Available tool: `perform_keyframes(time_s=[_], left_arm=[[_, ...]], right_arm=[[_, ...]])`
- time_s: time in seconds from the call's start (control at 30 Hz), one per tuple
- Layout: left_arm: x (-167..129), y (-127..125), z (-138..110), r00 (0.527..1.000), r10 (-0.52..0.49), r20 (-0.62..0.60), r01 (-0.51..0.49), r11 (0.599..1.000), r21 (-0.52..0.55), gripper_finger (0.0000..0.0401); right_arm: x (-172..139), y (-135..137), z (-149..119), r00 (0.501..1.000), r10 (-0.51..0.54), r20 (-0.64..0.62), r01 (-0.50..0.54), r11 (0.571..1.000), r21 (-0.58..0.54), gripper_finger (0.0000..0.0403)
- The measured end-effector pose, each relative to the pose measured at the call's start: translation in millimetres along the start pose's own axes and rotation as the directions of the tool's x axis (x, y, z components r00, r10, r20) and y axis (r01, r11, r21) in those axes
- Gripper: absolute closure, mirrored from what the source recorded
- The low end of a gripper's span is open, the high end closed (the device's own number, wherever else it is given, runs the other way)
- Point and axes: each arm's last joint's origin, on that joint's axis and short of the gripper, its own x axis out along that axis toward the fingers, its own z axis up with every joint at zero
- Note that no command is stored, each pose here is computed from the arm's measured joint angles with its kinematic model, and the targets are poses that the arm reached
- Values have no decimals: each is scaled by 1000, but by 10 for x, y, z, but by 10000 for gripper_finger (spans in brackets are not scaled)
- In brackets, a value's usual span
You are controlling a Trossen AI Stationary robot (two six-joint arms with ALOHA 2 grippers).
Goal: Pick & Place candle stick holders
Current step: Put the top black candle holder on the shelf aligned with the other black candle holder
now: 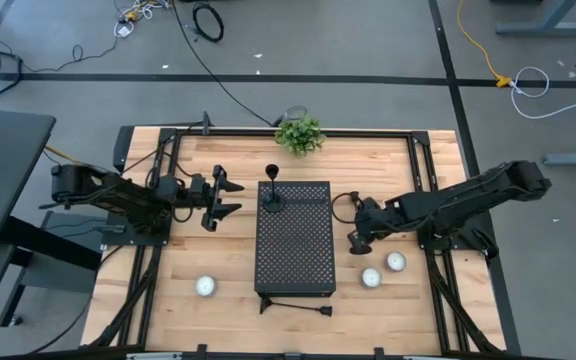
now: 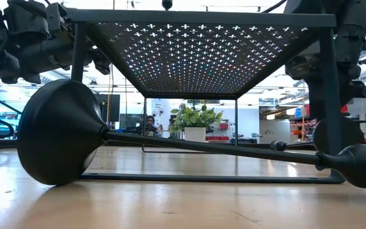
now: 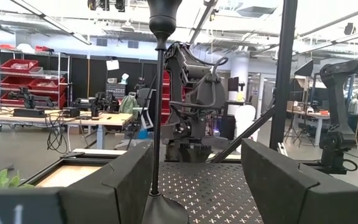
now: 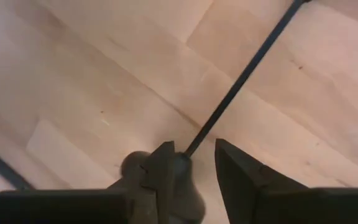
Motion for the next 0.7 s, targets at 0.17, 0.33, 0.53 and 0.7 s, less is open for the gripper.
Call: perform_keyframes(time_s=[0.17, 0.33, 0.53, 0.7], left_arm=[[0, 1, -2, 1000, 1, -2, -1, 1000, 0, 158], [1, 1, -2, 1000, 0, -2, 0, 1000, -1, 158], [1, 0, -2, 1000, 0, -2, 0, 1000, -1, 158], [1, 1, -2, 1000, 0, -2, 0, 1000, -1, 158]], right_arm=[[52, 1, 8, 999, -40, 26, 40, 999, 13, 279], [167, 52, 28, 997, -56, 55, 56, 998, 14, 268], [259, 82, 68, 995, -65, 79, 63, 998, 22, 254], [348, 89, 107, 993, -80, 83, 78, 996, 33, 243]])
